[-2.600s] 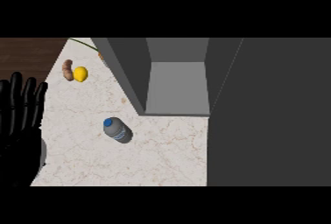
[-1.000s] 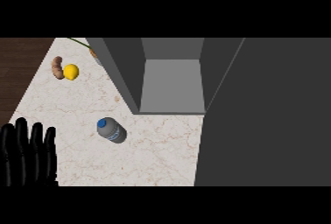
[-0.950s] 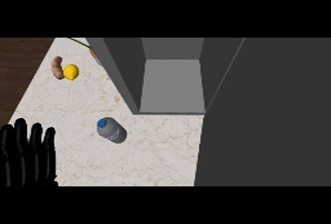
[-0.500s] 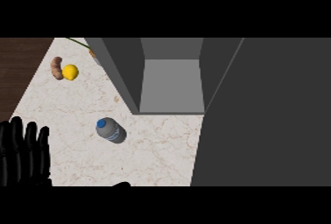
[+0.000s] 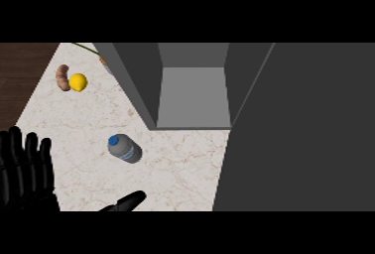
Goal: Pick up the bottled water, place it into the cabinet and close the cabinet
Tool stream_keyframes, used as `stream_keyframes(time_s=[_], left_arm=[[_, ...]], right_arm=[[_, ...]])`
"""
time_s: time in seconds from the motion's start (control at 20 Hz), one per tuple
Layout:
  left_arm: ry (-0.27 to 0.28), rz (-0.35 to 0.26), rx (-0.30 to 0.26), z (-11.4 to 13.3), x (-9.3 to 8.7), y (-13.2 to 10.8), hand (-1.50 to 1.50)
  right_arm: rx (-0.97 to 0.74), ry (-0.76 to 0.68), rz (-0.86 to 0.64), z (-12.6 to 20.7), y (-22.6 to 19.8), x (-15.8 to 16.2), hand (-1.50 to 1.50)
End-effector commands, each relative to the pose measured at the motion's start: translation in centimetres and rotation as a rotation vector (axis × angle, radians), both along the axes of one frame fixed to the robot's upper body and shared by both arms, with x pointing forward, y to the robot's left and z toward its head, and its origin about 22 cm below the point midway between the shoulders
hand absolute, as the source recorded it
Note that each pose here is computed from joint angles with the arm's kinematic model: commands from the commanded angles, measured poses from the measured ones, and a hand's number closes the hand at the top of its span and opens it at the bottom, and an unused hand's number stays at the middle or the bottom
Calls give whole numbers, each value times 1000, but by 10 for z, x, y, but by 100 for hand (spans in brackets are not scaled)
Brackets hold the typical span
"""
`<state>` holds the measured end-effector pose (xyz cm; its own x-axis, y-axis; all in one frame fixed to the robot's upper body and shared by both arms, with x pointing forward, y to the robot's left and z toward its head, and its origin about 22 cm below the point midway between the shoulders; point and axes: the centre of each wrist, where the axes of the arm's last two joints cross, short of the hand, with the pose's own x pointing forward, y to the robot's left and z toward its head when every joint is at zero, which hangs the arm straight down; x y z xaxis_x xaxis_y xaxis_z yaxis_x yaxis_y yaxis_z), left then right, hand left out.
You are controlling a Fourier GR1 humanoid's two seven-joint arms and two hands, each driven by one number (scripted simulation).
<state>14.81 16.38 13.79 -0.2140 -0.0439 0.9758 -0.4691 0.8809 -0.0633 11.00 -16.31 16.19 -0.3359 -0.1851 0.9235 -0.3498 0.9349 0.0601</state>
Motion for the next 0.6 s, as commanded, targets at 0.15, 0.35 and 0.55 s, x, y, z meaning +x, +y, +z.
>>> stream_keyframes(time_s=[0.15, 0.35, 0.55], left_arm=[[10, 25, 12, -21, 18, 8, -150], [16, 49, 3, -26, 35, 16, -150], [34, 83, 13, -46, 33, 30, -150]], right_arm=[[-76, -73, -52, 15, -9, -14, -150], [-84, -72, -50, 20, -6, -19, -150], [-70, -69, -56, 23, -9, -23, -150]])
